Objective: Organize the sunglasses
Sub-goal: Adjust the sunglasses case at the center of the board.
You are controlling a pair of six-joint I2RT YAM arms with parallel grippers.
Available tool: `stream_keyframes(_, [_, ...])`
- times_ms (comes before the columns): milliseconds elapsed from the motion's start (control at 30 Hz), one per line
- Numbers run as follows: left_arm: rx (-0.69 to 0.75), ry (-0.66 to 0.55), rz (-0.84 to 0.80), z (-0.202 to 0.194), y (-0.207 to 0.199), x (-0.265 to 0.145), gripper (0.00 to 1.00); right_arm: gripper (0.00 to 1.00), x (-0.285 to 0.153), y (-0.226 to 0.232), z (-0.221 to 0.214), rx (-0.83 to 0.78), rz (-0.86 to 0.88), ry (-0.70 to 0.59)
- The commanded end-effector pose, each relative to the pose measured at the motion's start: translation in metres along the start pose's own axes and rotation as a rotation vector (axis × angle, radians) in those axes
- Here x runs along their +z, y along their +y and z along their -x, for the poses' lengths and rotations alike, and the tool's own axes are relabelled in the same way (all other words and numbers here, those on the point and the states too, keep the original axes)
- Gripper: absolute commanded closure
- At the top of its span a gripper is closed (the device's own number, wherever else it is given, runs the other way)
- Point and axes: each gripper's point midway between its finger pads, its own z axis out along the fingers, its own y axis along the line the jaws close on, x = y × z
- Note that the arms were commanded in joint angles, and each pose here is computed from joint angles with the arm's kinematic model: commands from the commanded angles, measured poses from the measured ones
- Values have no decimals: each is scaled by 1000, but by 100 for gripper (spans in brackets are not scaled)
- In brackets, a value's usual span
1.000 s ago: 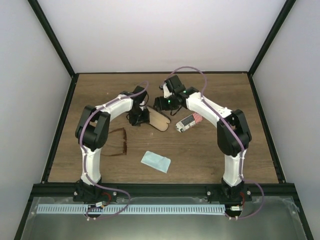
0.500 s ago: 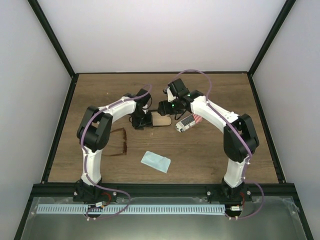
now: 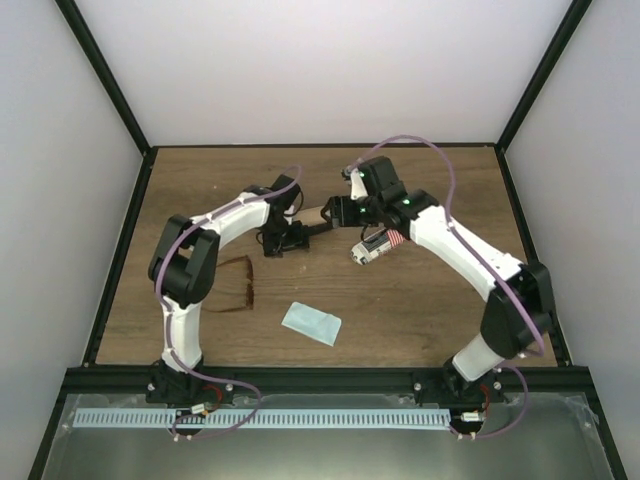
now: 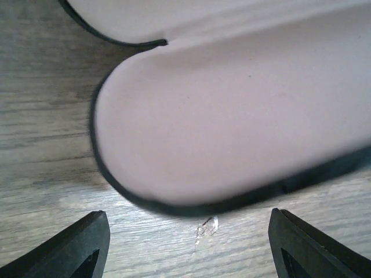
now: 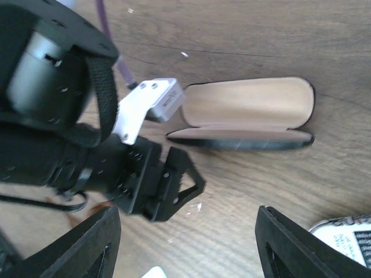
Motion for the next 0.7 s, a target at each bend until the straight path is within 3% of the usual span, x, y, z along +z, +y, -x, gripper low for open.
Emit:
stream_keyframes(0, [32, -78, -42, 12, -15, -24, 22, 38, -29, 16, 10, 85, 191, -82])
stream_keyframes(100, [50, -106, -42, 18, -18, -31, 21, 59, -34, 10, 6, 137, 181, -78])
stream_keyframes(200, [76, -144, -46, 22, -21, -45, 21, 64, -45, 2, 1, 142, 135, -97])
stream_keyframes(267, [97, -179, -43, 22, -20, -57, 21, 73, -44, -3, -13, 169, 102, -36])
stream_keyframes(367, [129, -221, -27, 18, -15, -72, 22, 98, -42, -6, -48, 225, 75, 58])
stream_keyframes(400, [138, -232, -20, 15, -12, -77, 24, 99, -39, -1, -63, 229, 70, 96])
stream_keyframes(533, [161, -248, 2, -2, 4, -81, 29, 98, -30, 15, -128, 246, -7, 252])
stream_keyframes(667, [164, -181, 12, -31, 20, -68, 32, 62, -31, 26, -182, 304, -82, 421])
